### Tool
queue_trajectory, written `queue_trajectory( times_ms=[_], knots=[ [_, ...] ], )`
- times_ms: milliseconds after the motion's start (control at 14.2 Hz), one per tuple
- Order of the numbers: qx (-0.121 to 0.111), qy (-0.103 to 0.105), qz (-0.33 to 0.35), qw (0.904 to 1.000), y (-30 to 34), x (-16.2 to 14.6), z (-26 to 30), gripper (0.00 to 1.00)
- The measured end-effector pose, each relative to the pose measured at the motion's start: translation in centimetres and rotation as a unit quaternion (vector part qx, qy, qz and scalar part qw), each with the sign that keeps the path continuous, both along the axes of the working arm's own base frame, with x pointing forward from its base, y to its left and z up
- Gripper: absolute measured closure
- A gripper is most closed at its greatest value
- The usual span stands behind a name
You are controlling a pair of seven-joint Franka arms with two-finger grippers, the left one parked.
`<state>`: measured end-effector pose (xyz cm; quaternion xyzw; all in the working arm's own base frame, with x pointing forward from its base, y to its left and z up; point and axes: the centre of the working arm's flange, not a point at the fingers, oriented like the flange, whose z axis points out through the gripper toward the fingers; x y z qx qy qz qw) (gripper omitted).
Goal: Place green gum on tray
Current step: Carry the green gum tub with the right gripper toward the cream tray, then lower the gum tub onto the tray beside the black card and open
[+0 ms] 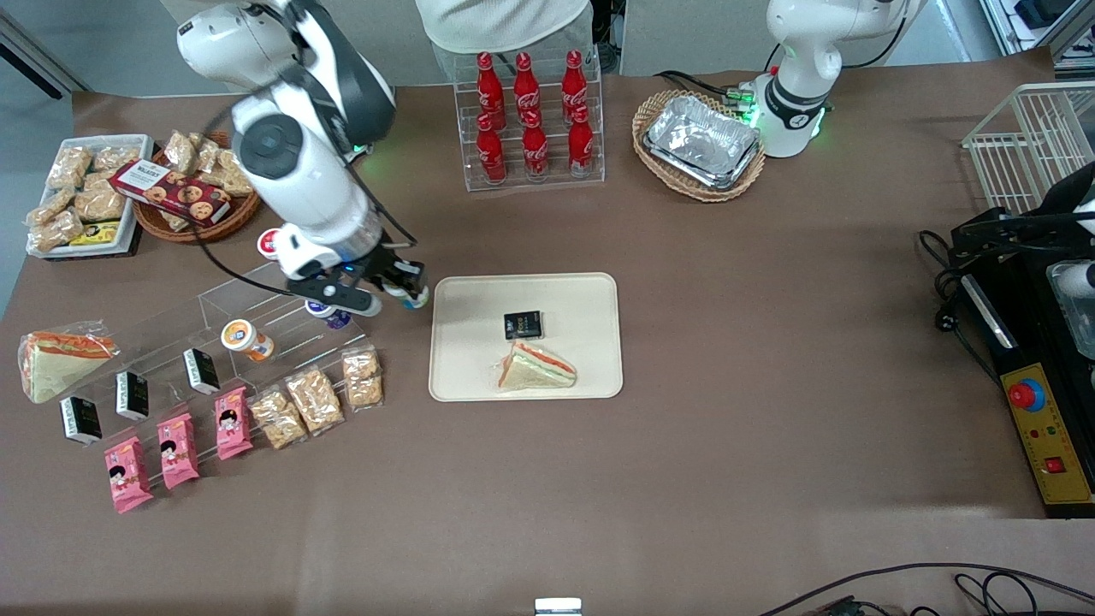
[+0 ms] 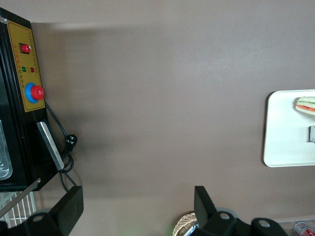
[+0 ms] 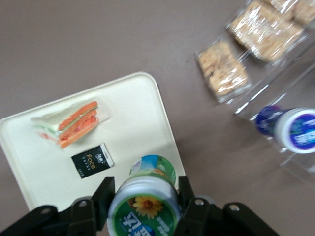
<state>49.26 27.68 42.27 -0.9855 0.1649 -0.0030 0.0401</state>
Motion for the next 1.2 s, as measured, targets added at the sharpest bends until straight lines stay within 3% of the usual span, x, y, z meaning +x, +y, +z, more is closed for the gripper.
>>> queue_trajectory(
  times_ms=[423, 915, 1197],
  knots=[
    [0.008, -0.017, -0.034, 0.9992, 3.8, -3.4, -14.2, 0.42],
    [0.009, -0.02, -0.039, 0.999, 4.1, -4.2, -18.9, 0.41],
    [0.01, -0.021, -0.046, 0.9987, 4.1, -4.2, -18.9, 0.06]
  ],
)
